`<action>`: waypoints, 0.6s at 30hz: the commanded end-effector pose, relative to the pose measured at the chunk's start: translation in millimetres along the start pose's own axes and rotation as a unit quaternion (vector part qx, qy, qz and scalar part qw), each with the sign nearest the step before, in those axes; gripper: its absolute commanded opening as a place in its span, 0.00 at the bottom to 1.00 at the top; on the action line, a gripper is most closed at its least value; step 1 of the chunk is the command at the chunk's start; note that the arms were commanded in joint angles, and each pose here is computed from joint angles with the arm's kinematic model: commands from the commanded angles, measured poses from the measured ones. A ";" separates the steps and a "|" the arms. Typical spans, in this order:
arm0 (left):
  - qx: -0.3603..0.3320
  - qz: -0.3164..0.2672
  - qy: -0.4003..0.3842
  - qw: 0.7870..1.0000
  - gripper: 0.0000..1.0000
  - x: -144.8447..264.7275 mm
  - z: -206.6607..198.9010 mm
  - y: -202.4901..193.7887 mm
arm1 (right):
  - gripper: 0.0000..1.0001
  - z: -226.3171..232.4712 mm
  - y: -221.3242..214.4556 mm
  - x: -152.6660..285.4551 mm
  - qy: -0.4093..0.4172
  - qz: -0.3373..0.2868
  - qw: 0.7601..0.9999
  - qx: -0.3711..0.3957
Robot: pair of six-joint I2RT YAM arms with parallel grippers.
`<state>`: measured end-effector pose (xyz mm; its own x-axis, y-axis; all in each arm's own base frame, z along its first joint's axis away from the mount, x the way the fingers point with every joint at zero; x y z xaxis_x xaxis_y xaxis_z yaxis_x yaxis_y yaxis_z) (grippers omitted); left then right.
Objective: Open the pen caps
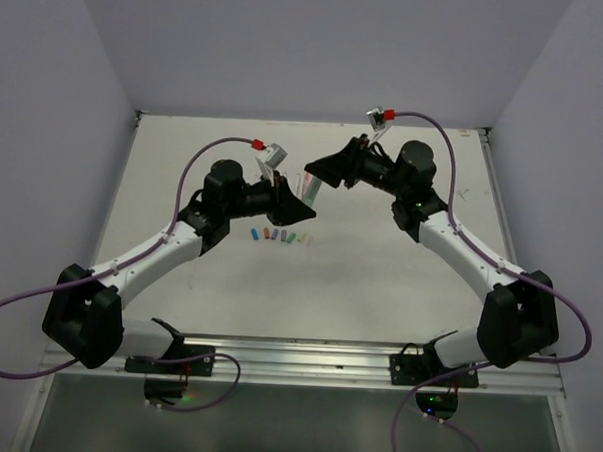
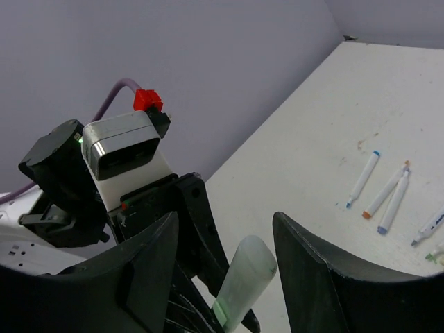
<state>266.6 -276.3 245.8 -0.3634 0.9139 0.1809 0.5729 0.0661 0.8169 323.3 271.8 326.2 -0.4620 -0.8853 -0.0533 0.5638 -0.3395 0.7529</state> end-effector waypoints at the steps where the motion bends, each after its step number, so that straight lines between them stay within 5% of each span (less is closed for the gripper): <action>1: -0.035 -0.022 -0.060 0.997 0.00 5.2 -21.7 15.5 | 0.60 21.0 8.4 -3.6 0.058 0.004 0.998 0.020; 18: -0.005 -0.070 -0.070 0.995 0.00 0.1 -26.4 36.8 | 0.52 33.1 -1.8 -1.8 0.125 0.021 0.992 0.000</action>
<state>261.7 -285.2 277.3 -0.3101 0.9496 0.0453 0.5449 0.1385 0.8270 308.7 283.1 338.1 -0.3064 -0.9412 -0.1425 0.5944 -0.3061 0.7436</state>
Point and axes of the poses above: each gripper's point midway between its finger pads, its own x axis back along the fingers, its own z axis along the line the jaws close on, y = z × x, the point moved 3 cm from there along x, back along the fingers, and after that the axes turned 2 degrees about -x, right-handed, at the moved point
